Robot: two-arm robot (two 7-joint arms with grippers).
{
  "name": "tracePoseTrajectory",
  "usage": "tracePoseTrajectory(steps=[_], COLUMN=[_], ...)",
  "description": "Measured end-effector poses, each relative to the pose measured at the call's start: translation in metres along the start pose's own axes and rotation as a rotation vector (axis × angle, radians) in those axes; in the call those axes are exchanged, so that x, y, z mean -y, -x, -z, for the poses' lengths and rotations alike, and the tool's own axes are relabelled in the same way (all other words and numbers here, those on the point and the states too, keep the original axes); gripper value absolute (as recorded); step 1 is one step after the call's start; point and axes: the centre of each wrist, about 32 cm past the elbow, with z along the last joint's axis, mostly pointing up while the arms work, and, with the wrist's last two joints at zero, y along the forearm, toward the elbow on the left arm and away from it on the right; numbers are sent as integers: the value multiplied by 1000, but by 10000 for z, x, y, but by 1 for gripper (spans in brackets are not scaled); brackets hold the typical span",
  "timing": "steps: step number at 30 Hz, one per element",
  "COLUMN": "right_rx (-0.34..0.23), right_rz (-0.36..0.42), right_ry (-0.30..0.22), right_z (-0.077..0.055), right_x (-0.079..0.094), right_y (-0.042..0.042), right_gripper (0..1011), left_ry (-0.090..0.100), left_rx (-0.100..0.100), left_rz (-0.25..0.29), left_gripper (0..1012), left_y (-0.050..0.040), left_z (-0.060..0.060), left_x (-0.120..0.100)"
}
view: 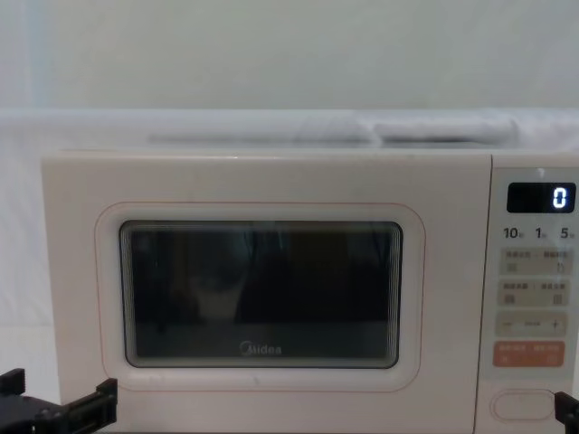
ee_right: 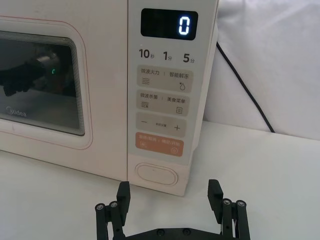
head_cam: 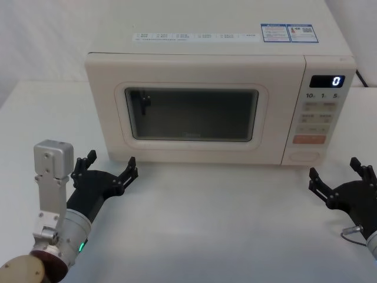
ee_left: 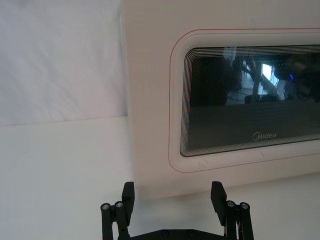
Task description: Press the button to open the microwave door with one hand; close the microwave door with the other hand.
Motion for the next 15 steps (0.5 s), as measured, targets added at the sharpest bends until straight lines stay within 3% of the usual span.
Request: tracePoseTrajectory(steps=[15], right_rx=[0], right_rz=[0], right_ry=[0], right_z=[0], right_x=[0], right_y=[0], right_gripper=[1002], left_ry=[0], left_rx=[0], left_rz=[0], left_gripper=[1001], left_y=[0], left_z=[0], left_x=[0])
